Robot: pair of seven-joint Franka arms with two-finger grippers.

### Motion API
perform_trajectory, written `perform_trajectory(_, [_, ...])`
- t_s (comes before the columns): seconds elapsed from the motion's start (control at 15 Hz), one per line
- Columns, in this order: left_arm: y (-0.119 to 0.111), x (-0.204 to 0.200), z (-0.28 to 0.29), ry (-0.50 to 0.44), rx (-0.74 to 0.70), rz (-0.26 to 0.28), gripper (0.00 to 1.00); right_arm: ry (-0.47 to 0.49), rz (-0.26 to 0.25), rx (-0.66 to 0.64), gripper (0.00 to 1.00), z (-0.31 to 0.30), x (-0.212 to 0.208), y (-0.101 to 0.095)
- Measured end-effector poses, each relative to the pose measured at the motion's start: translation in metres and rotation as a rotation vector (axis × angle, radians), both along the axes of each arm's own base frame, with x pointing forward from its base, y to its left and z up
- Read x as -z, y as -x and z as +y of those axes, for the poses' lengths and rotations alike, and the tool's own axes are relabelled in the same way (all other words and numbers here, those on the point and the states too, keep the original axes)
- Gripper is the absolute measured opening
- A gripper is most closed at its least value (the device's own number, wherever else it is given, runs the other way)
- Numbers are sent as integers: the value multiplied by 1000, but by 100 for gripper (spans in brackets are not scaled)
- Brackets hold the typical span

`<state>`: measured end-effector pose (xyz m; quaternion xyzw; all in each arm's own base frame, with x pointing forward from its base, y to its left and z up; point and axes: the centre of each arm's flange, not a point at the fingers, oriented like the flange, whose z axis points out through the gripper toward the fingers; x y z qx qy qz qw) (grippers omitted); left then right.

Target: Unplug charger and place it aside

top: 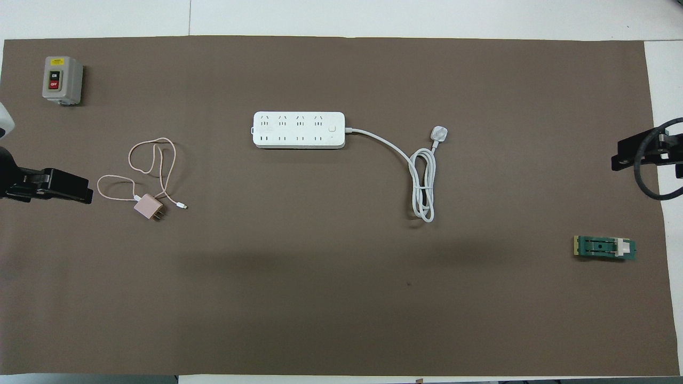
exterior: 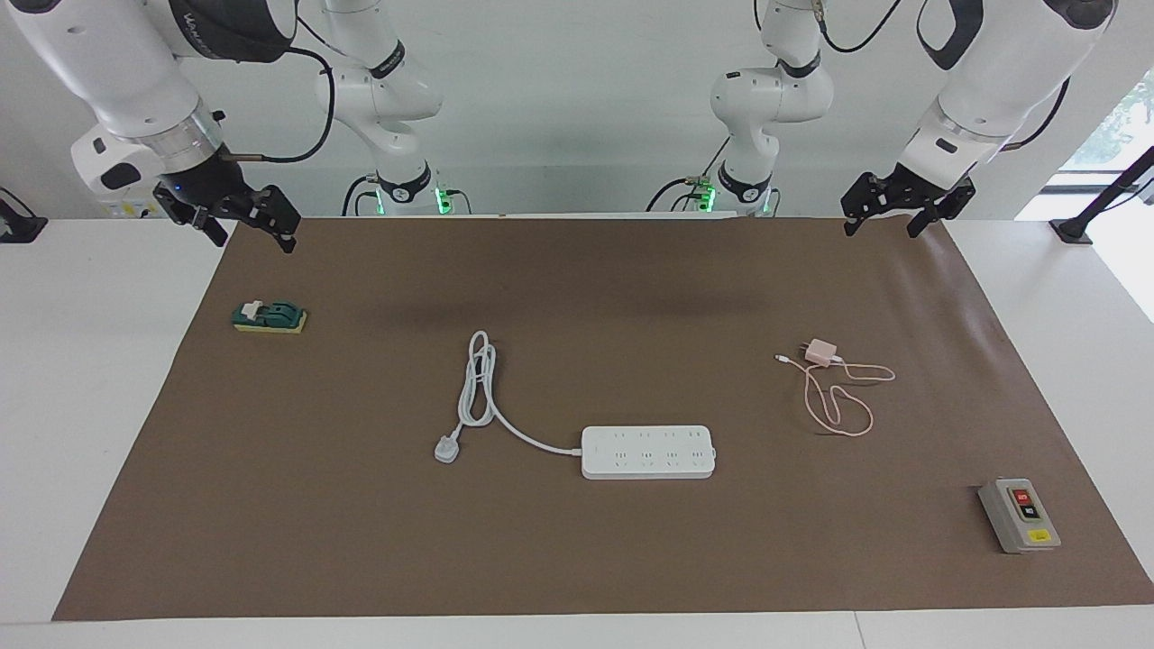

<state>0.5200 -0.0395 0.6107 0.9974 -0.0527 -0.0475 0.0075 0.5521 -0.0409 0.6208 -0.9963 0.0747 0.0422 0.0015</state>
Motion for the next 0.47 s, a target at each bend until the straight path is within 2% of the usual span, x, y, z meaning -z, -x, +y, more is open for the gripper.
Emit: perform_trajectory(0.47, [-1, 0, 2, 1, -4, -4, 100, 0, 0, 0, 100, 0, 0, 0])
